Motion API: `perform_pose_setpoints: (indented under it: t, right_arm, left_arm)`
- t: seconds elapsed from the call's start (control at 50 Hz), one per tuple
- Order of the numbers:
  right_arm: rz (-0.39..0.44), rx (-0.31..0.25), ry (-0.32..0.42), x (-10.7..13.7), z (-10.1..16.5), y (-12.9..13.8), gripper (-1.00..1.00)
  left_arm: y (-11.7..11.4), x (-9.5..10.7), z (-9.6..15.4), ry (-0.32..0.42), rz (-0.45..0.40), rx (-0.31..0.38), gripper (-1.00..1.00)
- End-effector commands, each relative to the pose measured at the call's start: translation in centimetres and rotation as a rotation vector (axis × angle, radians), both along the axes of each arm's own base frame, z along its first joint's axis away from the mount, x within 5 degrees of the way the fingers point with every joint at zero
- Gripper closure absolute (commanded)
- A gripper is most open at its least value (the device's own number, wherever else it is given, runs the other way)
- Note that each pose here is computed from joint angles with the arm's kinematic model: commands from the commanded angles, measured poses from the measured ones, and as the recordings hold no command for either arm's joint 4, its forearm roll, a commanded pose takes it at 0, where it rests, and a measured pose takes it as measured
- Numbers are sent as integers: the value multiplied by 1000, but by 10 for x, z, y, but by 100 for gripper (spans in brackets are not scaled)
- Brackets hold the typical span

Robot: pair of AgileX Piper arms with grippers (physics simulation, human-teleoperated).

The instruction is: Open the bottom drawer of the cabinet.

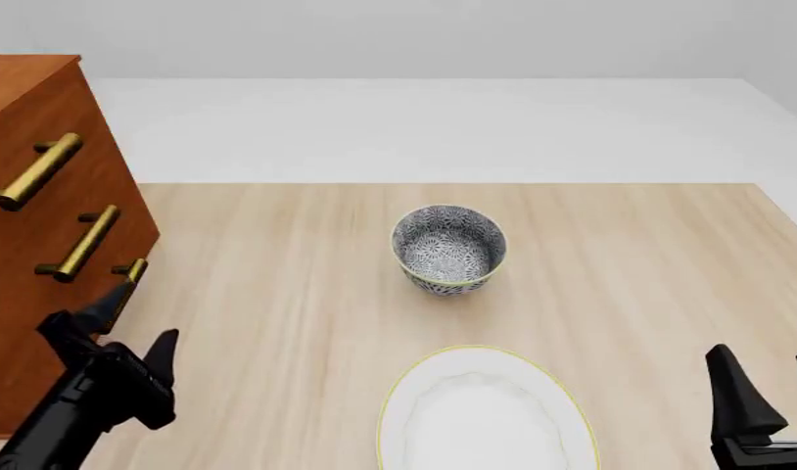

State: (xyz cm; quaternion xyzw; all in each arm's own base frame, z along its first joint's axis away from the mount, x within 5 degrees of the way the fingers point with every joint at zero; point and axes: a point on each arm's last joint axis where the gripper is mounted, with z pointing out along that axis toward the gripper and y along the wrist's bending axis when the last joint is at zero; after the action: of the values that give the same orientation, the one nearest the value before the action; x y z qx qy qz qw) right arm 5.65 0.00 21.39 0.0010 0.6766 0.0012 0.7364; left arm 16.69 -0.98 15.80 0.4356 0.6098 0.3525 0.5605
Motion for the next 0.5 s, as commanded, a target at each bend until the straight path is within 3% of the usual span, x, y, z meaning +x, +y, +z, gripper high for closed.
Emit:
perform_pose_setpoints:
  t: [0.02,0.5]
  right_arm:
    - [0,0,0,0,0,0,-100]
    - [0,0,0,0,0,0,-100]
  left_arm:
    - [1,2,-7,38,4,16,-100]
    - [0,7,-20,112,-1,32,-100]
